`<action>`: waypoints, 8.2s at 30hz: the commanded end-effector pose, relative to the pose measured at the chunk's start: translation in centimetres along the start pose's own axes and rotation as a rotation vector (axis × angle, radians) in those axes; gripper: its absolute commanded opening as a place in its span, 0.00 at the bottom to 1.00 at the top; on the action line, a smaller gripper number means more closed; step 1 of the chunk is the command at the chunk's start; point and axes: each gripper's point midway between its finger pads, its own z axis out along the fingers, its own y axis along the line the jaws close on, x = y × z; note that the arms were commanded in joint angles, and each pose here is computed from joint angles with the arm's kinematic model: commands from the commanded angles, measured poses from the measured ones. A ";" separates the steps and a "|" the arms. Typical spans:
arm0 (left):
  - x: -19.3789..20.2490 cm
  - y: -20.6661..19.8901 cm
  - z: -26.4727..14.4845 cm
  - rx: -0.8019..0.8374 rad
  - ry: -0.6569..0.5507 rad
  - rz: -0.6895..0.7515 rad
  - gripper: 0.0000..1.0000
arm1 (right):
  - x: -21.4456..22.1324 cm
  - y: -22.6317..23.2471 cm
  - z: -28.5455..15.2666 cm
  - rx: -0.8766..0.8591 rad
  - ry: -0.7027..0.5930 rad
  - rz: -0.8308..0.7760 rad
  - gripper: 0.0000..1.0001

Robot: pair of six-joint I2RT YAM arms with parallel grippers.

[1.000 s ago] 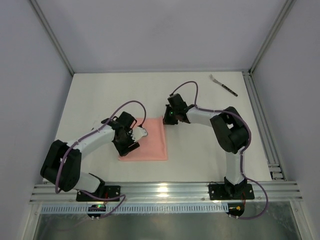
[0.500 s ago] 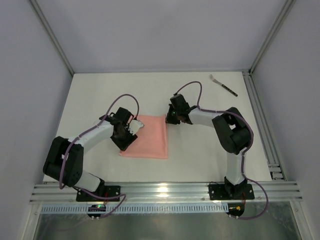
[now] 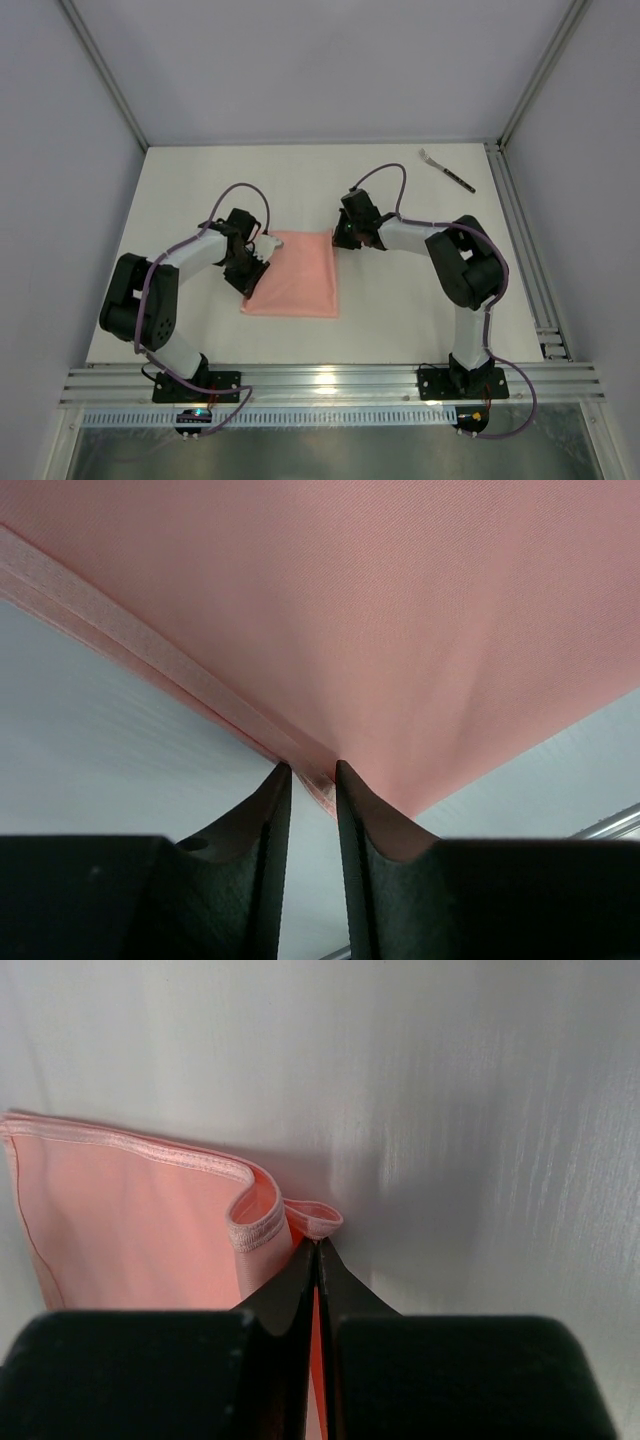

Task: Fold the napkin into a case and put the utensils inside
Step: Smooth out the square-folded napkin at the center of the board.

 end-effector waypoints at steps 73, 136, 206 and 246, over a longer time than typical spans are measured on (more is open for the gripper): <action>-11.9 11.4 0.0 -0.098 -0.256 -0.249 0.49 | -2.4 3.8 0.1 -0.011 0.024 -0.273 0.33; -15.5 8.6 -0.6 0.008 -0.401 -0.146 0.06 | -2.5 -3.0 -2.7 0.191 -0.112 -0.124 0.04; -1.4 -2.1 0.9 0.054 -0.020 0.129 0.36 | 11.6 10.7 -7.6 -0.318 0.105 -0.132 0.04; -6.6 -6.8 -7.0 0.194 -0.275 0.301 0.33 | 19.2 -8.0 -10.4 0.131 0.222 -0.014 0.04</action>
